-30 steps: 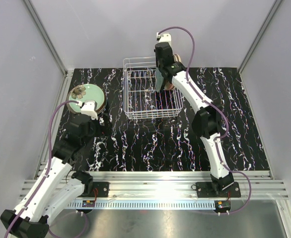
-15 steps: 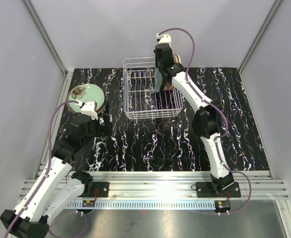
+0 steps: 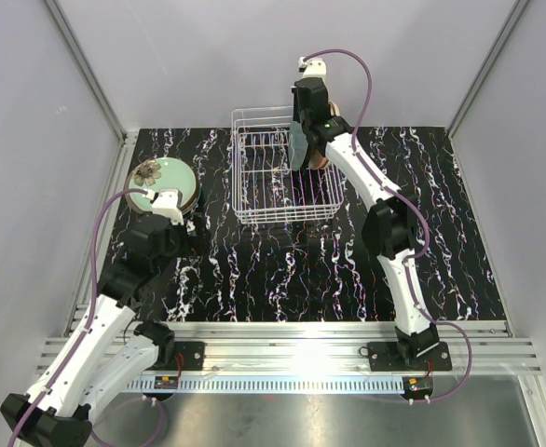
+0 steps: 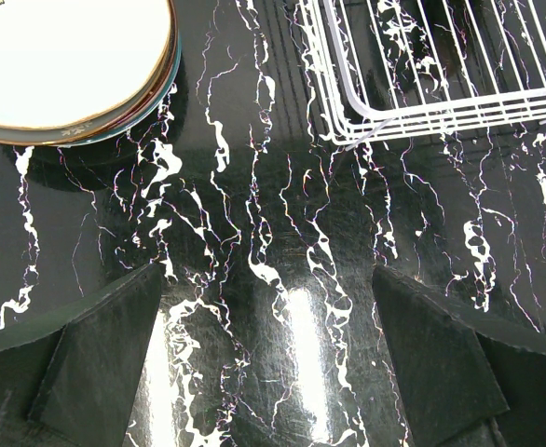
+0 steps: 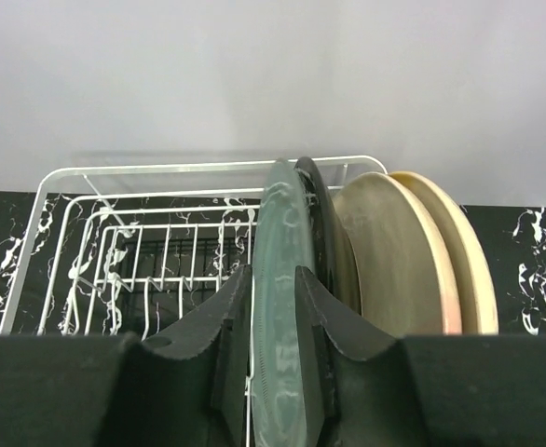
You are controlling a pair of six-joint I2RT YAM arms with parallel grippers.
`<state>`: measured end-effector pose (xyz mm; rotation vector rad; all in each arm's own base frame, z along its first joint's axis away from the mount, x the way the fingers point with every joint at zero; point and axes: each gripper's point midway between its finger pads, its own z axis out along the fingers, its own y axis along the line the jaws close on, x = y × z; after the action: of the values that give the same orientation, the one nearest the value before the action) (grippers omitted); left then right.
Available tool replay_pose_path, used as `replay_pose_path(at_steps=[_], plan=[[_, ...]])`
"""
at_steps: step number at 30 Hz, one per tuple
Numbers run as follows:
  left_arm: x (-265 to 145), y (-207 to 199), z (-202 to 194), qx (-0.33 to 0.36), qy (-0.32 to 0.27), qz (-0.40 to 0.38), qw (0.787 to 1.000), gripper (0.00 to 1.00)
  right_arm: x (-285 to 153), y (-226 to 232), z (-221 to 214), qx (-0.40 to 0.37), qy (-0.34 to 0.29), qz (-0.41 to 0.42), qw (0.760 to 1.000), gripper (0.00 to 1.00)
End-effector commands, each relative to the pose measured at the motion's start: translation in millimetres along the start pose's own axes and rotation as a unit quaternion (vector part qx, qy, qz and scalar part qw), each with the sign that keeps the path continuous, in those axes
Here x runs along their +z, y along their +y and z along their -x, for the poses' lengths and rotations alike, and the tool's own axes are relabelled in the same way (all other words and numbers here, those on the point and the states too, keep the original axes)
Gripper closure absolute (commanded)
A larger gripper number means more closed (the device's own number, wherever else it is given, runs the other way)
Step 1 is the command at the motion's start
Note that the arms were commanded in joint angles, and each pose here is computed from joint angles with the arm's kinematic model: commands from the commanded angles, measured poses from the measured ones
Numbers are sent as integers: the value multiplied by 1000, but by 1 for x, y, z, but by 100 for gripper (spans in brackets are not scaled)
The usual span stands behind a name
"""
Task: Load the plates into the dish rack
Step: Insert the plate into the dish rack
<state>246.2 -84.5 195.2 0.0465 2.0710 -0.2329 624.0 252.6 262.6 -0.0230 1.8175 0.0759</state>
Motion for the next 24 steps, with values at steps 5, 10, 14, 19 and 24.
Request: replay_pose_path(at_steps=[5, 10, 14, 19, 24], plan=[[-3, -6, 22, -1, -31, -11, 999, 1, -34, 9, 79, 32, -73, 41, 996, 66], [-4, -3, 23, -1, -33, -2, 999, 1, -63, 15, 104, 30, -81, 73, 994, 61], [-7, 4, 28, -7, -45, 16, 999, 1, -98, 28, 116, 12, -77, 119, 990, 57], [-8, 12, 31, -11, -55, 39, 998, 1, -136, 24, 114, 34, -68, 149, 986, 53], [-7, 29, 33, -29, -62, 92, 993, 1, -182, 12, 85, 71, -39, 172, 982, 50]])
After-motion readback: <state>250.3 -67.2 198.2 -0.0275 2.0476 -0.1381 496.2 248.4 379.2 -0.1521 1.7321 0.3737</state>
